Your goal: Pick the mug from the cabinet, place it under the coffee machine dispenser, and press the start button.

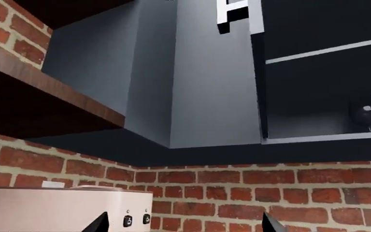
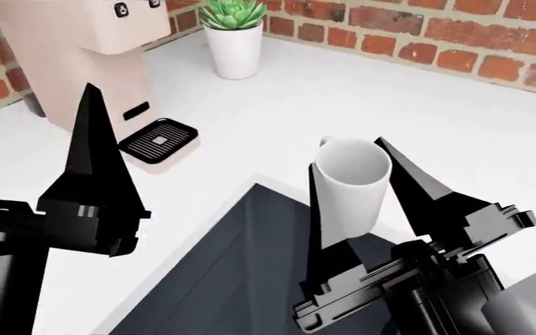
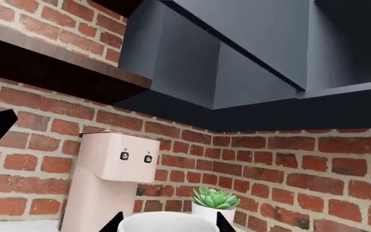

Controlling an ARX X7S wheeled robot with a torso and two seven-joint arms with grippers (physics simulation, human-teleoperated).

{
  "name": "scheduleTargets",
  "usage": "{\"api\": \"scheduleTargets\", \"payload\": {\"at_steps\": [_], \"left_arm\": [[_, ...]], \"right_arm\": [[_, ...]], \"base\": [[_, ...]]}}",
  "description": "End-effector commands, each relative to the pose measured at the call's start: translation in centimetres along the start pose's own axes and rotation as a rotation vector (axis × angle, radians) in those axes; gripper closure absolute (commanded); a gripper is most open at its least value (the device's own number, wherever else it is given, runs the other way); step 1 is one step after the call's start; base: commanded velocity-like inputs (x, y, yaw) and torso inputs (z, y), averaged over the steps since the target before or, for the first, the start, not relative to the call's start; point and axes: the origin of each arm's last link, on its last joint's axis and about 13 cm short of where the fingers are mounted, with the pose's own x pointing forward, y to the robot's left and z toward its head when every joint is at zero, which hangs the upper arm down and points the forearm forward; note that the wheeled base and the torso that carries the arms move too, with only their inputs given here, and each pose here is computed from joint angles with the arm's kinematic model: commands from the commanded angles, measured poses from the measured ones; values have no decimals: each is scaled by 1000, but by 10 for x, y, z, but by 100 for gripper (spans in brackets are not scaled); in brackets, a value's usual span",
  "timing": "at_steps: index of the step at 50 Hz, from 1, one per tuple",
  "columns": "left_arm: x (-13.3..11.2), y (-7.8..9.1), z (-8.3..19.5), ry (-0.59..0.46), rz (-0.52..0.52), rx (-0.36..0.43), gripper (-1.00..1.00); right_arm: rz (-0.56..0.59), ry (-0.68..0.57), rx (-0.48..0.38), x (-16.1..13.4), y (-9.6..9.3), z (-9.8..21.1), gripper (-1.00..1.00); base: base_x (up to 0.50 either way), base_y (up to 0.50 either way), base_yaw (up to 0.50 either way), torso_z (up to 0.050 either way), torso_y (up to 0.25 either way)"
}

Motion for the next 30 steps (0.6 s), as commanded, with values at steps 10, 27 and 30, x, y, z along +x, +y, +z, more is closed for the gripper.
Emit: {"api": "scheduleTargets", "payload": {"at_steps": [10,27,30], "left_arm": [[-1,0,1,1,-1,-2,-100],[-1,-1,1,0,-3,-3,-100],[-1,-1,1,1,-4,-4,-100]], "right_arm": [[8,-12,-16,1,0,0,100],[10,-11,-14,1,0,0,100],[10,-10,-13,1,0,0,100]], "base": [[69,47,500,0,0],[66,54,500,0,1],[62,57,500,0,0]]}}
